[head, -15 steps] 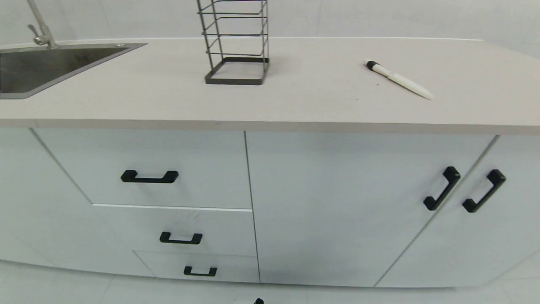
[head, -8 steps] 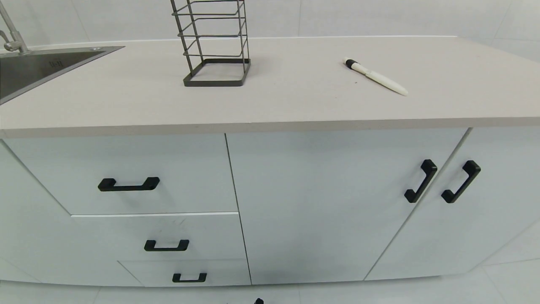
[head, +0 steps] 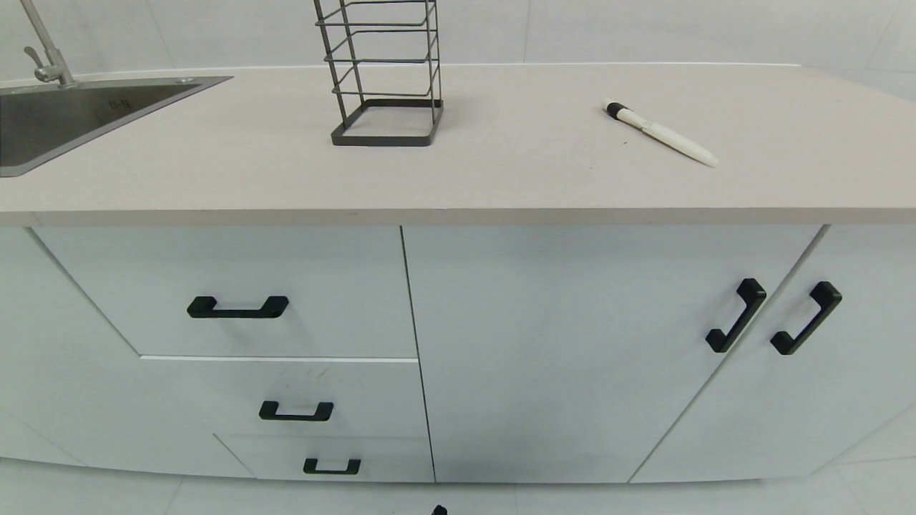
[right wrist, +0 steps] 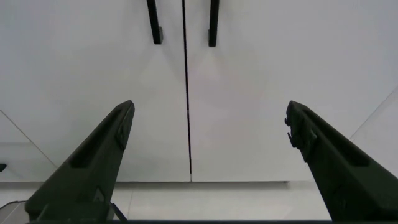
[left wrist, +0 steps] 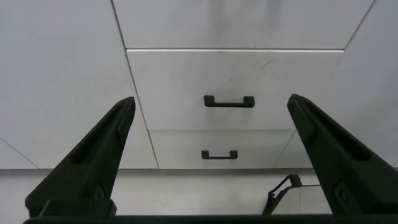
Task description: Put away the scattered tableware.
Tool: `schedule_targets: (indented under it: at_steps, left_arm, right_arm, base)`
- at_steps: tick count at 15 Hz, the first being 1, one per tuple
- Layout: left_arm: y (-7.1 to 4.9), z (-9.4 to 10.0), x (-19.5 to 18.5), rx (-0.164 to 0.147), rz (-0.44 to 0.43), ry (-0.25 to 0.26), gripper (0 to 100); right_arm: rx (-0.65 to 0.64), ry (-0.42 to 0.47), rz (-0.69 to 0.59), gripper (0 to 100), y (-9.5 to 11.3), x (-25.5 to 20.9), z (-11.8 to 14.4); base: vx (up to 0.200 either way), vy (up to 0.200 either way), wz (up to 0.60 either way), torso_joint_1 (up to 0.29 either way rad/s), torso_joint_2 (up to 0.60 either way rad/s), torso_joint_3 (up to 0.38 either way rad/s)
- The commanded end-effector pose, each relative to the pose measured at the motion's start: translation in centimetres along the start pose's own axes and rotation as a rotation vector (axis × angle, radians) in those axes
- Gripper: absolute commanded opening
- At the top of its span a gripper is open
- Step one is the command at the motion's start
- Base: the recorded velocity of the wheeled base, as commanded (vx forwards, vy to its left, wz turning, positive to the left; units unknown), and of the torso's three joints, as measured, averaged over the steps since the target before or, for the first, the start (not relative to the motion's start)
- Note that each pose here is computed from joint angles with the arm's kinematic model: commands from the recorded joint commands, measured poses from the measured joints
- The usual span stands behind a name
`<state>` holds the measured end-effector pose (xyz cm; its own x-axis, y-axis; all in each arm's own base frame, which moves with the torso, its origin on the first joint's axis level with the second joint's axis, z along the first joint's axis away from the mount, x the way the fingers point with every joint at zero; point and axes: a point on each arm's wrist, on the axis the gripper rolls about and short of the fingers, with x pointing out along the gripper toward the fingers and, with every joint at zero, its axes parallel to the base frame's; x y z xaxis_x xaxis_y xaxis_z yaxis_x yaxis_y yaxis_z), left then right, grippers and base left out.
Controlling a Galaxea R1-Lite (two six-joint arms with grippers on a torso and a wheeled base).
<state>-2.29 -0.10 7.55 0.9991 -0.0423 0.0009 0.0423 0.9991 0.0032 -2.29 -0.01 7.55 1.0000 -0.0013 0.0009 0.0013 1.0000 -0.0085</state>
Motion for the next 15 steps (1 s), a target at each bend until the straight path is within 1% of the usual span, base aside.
schedule_targets:
  at_steps: [1, 3, 9, 15]
  left_arm:
    - [0.0, 0.0, 0.02, 0.0, 0.001, 0.002, 100]
    - [0.01, 0.0, 0.02, 0.001, 0.002, 0.002, 100]
    - [0.01, -0.01, 0.02, 0.0, 0.002, 0.004, 100]
    - [0.01, -0.01, 0.02, 0.0, 0.002, 0.004, 100]
  right_arm:
    - [-0.001, 0.001, 0.0, 100, 0.0, 0.01, 0.0]
    - [0.001, 0.001, 0.0, 100, 0.0, 0.01, 0.0]
    - [0.001, 0.001, 0.0, 100, 0.0, 0.01, 0.0]
    - [0.001, 0.001, 0.0, 100, 0.0, 0.01, 0.0]
  base:
    - [0.0, -0.2, 0.0, 0.002, 0.01, 0.007]
    - [0.0, -0.2, 0.0, 0.005, 0.0, 0.0]
    - [0.0, 0.0, 0.0, 0.0, 0.0, 0.0]
    - [0.2, 0.0, 0.0, 0.002, 0.0, 0.002]
